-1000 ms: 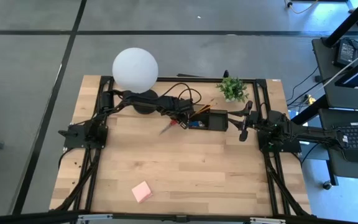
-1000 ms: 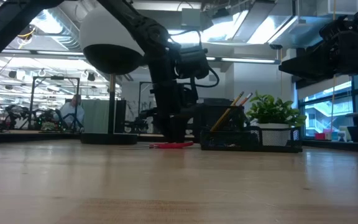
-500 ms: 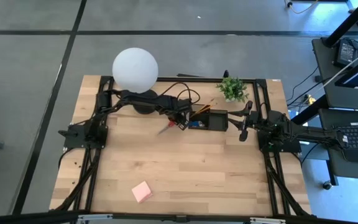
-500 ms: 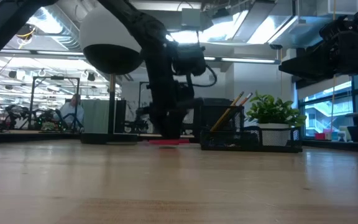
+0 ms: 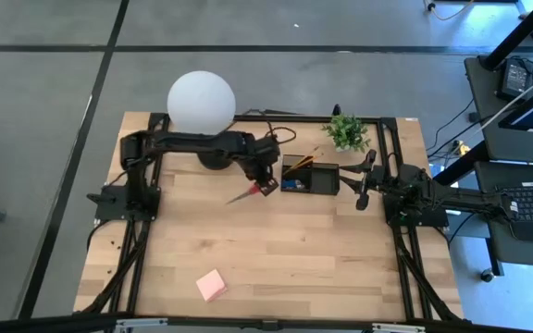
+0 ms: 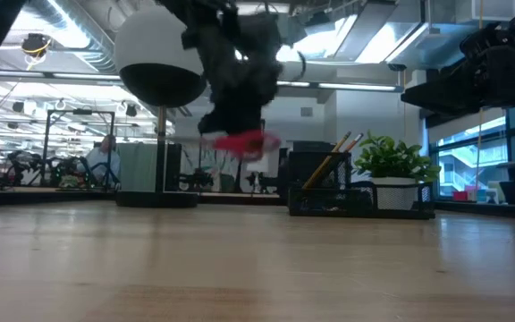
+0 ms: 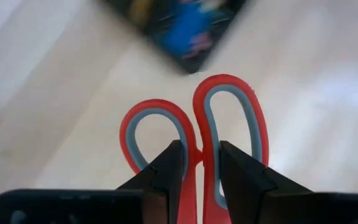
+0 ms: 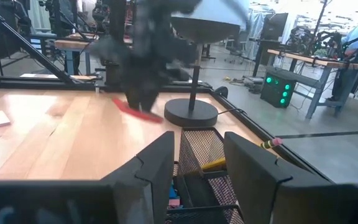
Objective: Pick and place office supplies into organizer
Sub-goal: Put the red scissors into the black desk organizer
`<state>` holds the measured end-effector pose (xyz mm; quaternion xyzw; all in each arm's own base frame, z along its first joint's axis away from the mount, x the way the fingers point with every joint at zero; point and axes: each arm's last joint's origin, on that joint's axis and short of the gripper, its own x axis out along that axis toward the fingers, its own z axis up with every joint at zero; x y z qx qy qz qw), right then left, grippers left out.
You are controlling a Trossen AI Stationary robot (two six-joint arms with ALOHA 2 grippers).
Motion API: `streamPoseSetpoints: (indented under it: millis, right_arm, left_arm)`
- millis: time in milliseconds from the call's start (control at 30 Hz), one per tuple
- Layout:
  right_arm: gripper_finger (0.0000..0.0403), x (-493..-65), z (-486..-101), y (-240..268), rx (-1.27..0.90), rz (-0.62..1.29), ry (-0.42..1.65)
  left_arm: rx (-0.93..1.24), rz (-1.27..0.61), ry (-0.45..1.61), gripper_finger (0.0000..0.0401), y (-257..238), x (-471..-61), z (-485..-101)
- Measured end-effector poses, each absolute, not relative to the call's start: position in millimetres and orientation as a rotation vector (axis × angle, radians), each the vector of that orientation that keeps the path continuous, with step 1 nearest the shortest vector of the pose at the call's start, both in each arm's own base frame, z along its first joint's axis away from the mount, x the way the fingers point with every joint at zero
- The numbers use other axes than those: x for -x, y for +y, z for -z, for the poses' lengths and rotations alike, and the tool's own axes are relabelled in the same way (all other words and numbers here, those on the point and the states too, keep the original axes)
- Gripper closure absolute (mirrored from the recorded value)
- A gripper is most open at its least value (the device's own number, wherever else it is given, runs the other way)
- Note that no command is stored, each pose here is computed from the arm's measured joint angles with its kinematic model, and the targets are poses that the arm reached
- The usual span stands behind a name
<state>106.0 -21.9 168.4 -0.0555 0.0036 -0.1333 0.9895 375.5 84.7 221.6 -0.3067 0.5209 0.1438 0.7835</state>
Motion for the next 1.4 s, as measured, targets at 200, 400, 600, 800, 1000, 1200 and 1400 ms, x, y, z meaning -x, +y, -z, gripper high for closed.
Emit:
streamPoseSetpoints:
  millis: [200,400,600,800,1000,1200,1400]
  right_arm:
    - [0.0258,-106,-168,-22,0.113,0.268,0.007]
    - [0.0258,-106,-168,-22,0.113,0.268,0.007]
    - [0.0258,-106,-168,-22,0.113,0.267,0.007]
    - [0.0258,-106,-169,-22,0.112,0.267,0.007]
    - [0.0258,-106,-168,-22,0.112,0.267,0.008]
    - [0.0258,-106,-168,-22,0.110,0.268,0.007]
    - [0.0258,-106,-168,-22,0.110,0.267,0.009]
  left_arm:
    - [0.605,-0.047,0.847,0.0313,79,-374,-275]
    - [0.304,0.057,0.306,0.0313,83,-387,-336]
    - [0.057,0.073,-0.035,0.0313,86,-397,-363]
    - [0.016,0.058,-0.040,0.0313,98,-419,-334]
    - [0.029,0.018,-0.007,0.0313,120,-435,-297]
    - [0.039,-0.007,-0.004,0.0313,133,-440,-281]
    - [0.047,-0.015,0.032,0.0313,137,-442,-272]
